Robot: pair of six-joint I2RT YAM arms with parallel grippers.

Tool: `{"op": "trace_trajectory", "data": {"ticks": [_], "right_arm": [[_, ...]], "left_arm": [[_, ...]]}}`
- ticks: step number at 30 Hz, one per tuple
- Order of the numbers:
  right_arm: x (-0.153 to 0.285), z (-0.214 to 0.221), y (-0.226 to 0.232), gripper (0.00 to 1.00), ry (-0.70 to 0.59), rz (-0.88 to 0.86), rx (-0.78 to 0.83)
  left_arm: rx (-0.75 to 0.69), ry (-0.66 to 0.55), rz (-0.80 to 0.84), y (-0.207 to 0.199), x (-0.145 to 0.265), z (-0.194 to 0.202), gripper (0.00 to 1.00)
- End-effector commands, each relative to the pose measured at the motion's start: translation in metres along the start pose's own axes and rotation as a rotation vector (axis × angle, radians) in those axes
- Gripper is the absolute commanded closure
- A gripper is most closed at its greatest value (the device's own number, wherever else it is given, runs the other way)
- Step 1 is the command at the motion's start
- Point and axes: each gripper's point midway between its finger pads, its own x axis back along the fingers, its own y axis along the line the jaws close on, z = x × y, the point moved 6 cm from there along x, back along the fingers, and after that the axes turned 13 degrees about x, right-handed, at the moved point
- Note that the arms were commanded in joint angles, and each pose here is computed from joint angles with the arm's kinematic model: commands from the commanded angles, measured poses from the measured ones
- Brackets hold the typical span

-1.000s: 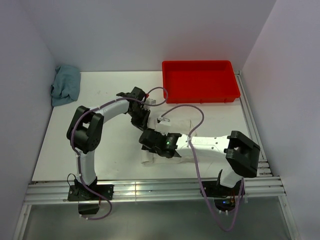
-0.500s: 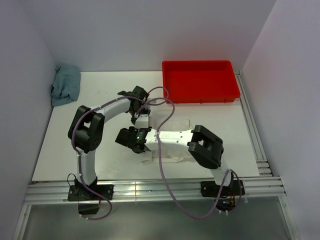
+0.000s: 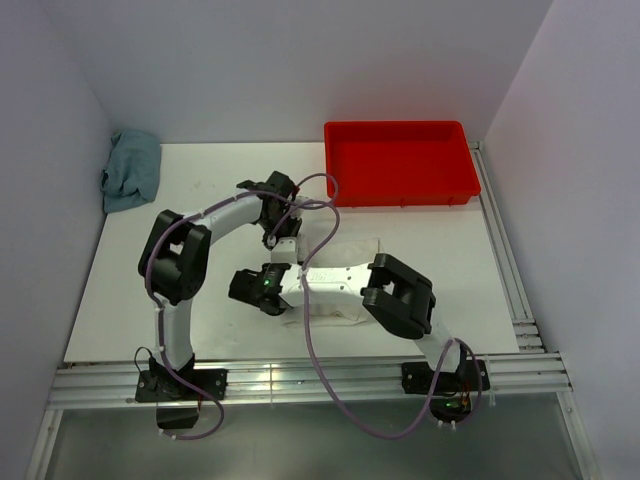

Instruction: Roll the t-shirts

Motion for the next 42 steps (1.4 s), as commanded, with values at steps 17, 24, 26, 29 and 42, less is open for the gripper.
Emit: {"op": "trace_trajectory", "data": {"ticks": [17,24,26,29,42], "right_arm": [[-0.005,0.033,-0.011,0.55,-0.005,-0.247,-0.183],[-0.014,0.045,-0.022,0.55,-0.029,-0.581,-0.411],[-0.017,0.049,-0.025,0.55,-0.038,-0.693,-0.483],[-0.018,0.053,-0.028,0.54,-0.046,-0.804,-0.556],[-0.022,0.061,-0.024,0.54,-0.058,-1.043,-0.689]], "left_arm": [[-0.075,-0.112,0.122,-0.012,0.037,-0.037,0.26],[-0.114,-0.132,0.301,-0.004,0.055,-0.034,0.2],[-0.128,-0.137,0.329,0.0,0.057,-0.03,0.19],[-0.138,-0.115,0.388,0.002,0.052,-0.021,0.18],[-0.033,-0.012,0.489,0.017,-0.005,0.005,0.14]]}}
